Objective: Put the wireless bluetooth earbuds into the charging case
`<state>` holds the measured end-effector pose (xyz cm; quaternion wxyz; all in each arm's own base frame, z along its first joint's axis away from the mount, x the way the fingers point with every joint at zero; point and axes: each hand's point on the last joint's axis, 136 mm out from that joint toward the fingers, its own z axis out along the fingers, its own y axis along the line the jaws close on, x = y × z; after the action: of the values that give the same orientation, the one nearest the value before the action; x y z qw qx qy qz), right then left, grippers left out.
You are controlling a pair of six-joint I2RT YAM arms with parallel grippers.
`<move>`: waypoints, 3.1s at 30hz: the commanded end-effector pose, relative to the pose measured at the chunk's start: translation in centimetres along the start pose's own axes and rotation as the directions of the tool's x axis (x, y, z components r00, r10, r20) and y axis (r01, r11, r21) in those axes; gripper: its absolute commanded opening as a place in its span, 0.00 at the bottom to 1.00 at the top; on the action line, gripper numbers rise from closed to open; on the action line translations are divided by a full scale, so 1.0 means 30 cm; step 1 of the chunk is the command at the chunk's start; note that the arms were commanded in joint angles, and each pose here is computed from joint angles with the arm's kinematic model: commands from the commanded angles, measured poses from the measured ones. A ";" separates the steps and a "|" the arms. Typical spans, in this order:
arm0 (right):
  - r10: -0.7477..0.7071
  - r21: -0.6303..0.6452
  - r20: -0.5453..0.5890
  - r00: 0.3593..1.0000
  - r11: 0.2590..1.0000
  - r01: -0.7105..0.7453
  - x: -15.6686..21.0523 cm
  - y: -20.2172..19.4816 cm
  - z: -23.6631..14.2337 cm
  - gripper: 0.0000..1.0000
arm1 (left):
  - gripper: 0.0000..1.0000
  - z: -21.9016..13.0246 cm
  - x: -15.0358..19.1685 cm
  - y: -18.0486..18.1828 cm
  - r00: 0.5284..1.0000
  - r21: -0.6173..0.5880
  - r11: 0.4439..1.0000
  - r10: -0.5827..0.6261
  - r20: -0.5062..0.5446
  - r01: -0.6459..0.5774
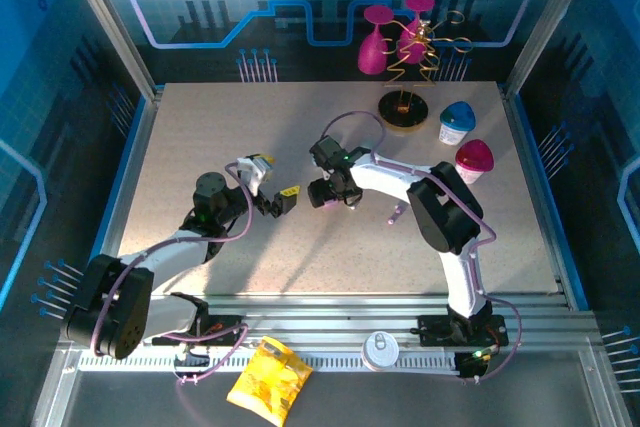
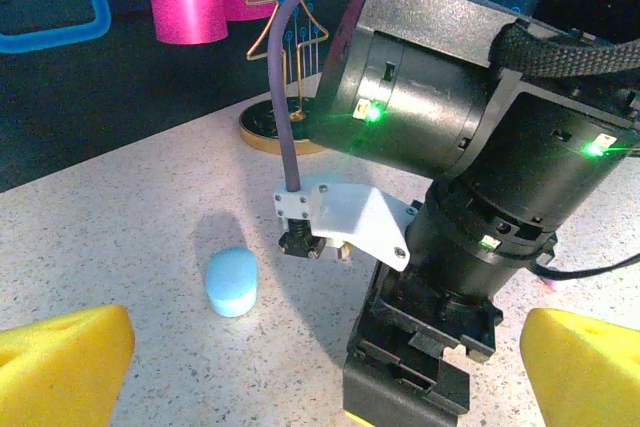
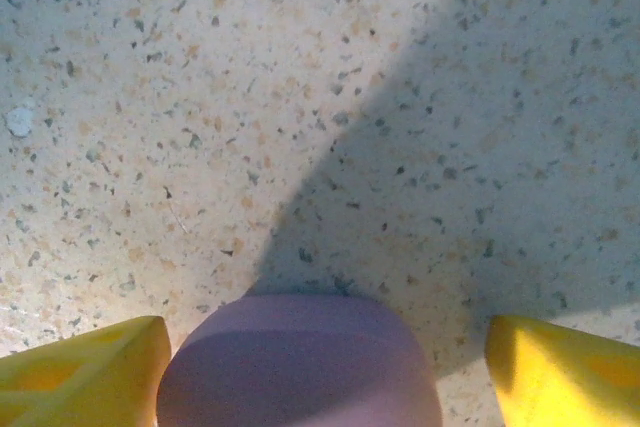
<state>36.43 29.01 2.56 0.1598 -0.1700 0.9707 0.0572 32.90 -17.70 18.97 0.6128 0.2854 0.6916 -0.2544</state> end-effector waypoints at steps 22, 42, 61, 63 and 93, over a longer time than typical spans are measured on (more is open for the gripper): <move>-0.833 -0.317 0.049 0.552 0.511 0.799 0.263 0.151 -0.108 0.57 | 0.99 -0.109 -0.026 0.221 0.986 -0.349 0.922 -0.161 0.044 0.166; 0.055 0.125 0.224 0.973 0.989 -0.085 0.205 0.075 -0.270 0.90 | 0.99 -0.094 -0.021 0.265 0.979 -0.379 0.902 -0.192 0.076 0.206; 0.103 0.109 0.044 0.994 0.988 -0.107 0.242 0.131 -0.061 0.48 | 0.99 -0.114 -0.026 0.249 0.981 -0.374 0.906 -0.183 0.071 0.196; 0.078 0.128 0.033 0.996 0.988 -0.082 0.242 0.117 -0.055 0.48 | 0.99 -0.114 -0.025 0.247 0.981 -0.372 0.908 -0.183 0.068 0.195; -0.422 -0.135 0.023 0.906 0.897 0.421 0.192 0.193 -0.070 0.56 | 0.99 -0.099 -0.009 0.248 0.979 -0.362 0.910 -0.193 0.057 0.201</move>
<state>28.71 31.88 2.24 0.1364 -0.3943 0.9064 0.0660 36.18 -10.56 19.47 0.6311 0.0962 0.7485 -0.1797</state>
